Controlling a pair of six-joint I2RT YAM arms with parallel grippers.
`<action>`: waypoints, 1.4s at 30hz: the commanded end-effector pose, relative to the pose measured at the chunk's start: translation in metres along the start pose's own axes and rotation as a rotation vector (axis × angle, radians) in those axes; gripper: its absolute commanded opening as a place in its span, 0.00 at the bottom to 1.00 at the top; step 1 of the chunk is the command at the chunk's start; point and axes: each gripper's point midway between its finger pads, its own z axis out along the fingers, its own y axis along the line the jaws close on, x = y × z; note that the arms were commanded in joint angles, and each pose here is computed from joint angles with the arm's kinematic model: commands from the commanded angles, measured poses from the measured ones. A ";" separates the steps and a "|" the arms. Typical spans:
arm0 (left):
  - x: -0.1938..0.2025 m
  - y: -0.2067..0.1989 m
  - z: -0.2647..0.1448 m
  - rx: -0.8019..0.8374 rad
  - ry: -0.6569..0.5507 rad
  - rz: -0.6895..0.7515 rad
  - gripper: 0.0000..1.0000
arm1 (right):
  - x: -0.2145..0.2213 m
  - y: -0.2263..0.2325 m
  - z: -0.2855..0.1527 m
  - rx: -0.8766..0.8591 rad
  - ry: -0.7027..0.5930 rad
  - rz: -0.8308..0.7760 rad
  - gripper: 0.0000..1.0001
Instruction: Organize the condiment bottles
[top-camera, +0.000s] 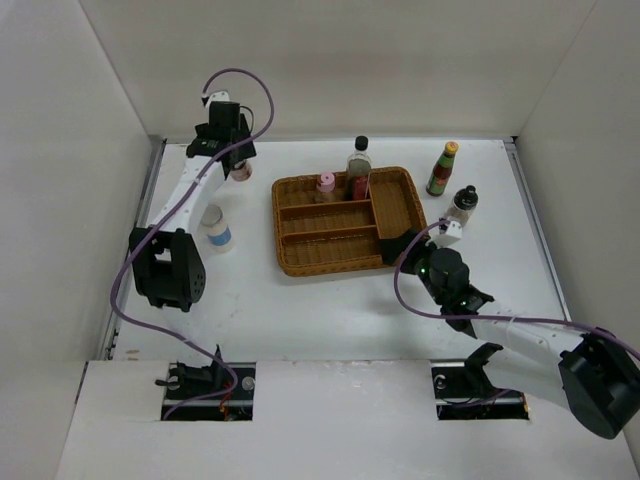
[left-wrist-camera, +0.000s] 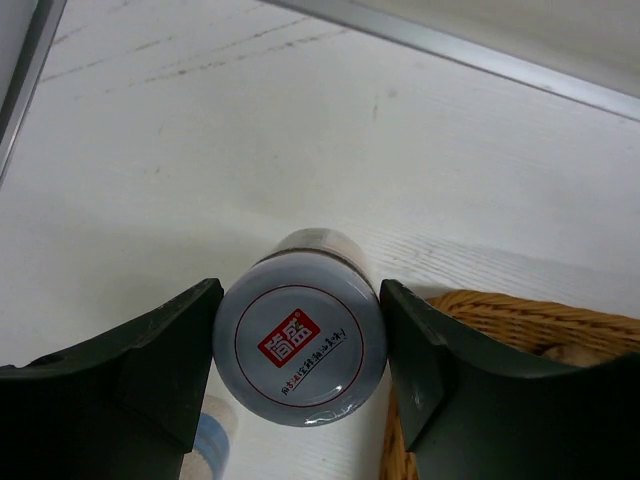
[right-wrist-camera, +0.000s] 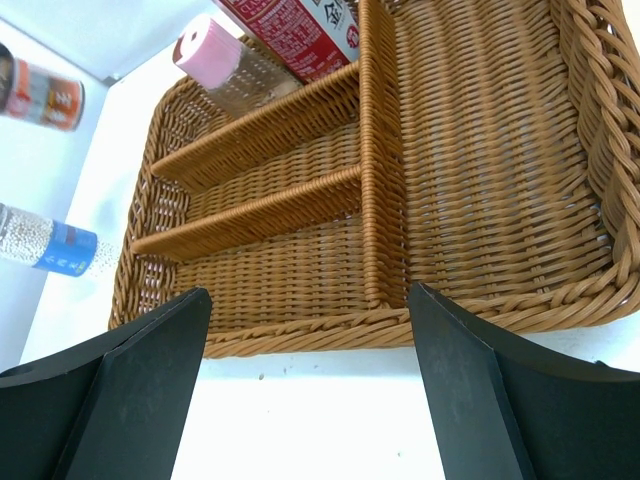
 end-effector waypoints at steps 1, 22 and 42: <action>-0.069 -0.047 -0.060 0.149 -0.204 -0.030 0.33 | -0.018 0.023 0.002 -0.063 -0.051 0.028 0.87; -0.002 -0.176 -0.062 0.326 -0.181 0.077 0.33 | -0.024 0.025 -0.002 -0.073 -0.068 0.031 0.87; 0.079 -0.158 -0.003 0.243 -0.044 0.155 0.42 | -0.021 0.021 0.003 -0.055 -0.064 0.020 0.87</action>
